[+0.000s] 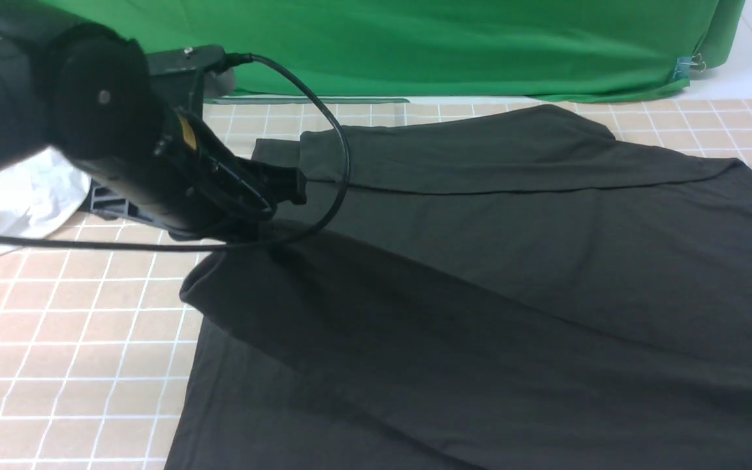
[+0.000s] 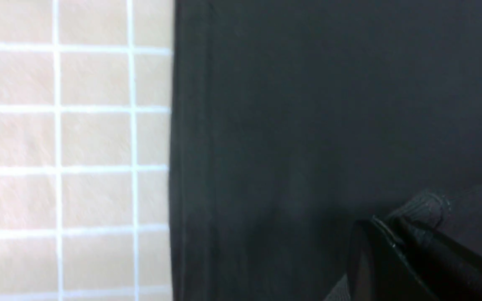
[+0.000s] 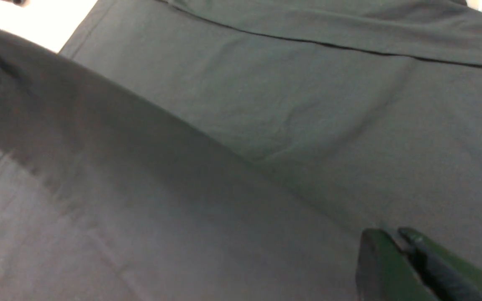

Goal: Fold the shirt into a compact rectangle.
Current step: 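Fold the left side of the black T-shirt inward over its body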

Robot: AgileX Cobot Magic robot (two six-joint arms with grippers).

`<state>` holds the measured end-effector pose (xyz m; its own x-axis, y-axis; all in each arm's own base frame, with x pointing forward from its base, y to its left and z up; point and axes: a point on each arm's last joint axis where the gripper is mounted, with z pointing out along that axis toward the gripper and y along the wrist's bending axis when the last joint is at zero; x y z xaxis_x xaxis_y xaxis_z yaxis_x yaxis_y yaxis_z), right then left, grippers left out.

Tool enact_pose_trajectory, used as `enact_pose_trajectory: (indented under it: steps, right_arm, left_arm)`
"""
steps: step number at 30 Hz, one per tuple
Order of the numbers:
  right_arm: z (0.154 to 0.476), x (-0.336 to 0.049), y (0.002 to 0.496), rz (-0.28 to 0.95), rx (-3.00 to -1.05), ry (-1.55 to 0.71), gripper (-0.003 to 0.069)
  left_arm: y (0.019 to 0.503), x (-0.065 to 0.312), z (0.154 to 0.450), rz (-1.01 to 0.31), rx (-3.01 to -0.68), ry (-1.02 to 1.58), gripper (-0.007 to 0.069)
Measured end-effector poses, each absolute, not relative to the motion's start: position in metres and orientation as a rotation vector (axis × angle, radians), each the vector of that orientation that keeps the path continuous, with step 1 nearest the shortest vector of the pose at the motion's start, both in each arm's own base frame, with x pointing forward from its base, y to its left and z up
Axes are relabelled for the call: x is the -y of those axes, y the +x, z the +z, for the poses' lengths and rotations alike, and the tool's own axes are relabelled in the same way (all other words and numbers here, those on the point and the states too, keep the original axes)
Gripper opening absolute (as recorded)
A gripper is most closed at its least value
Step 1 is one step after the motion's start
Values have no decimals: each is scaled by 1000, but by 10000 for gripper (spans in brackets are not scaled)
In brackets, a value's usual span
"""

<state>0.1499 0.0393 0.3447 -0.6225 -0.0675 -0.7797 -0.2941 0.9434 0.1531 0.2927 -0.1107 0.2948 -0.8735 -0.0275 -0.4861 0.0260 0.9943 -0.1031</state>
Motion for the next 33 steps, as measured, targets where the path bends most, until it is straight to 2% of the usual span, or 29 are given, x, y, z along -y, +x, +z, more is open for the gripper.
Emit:
enact_pose_trajectory:
  steps: [14, 25, 28, 33]
  right_arm:
    - [345, -39, 150, 335, -2225, -252, 71]
    - [345, -39, 150, 334, -2224, -252, 71]
    - [345, -39, 150, 334, -2224, -252, 71]
    - [345, -39, 150, 334, -2223, -252, 71]
  left_arm:
    - [341, 117, 259, 15, -2588, 94, 32]
    - [354, 121, 236, 50, -2603, 123, 36]
    - [357, 122, 232, 61, -2594, 142, 81]
    - [359, 118, 230, 135, -2579, 162, 260]
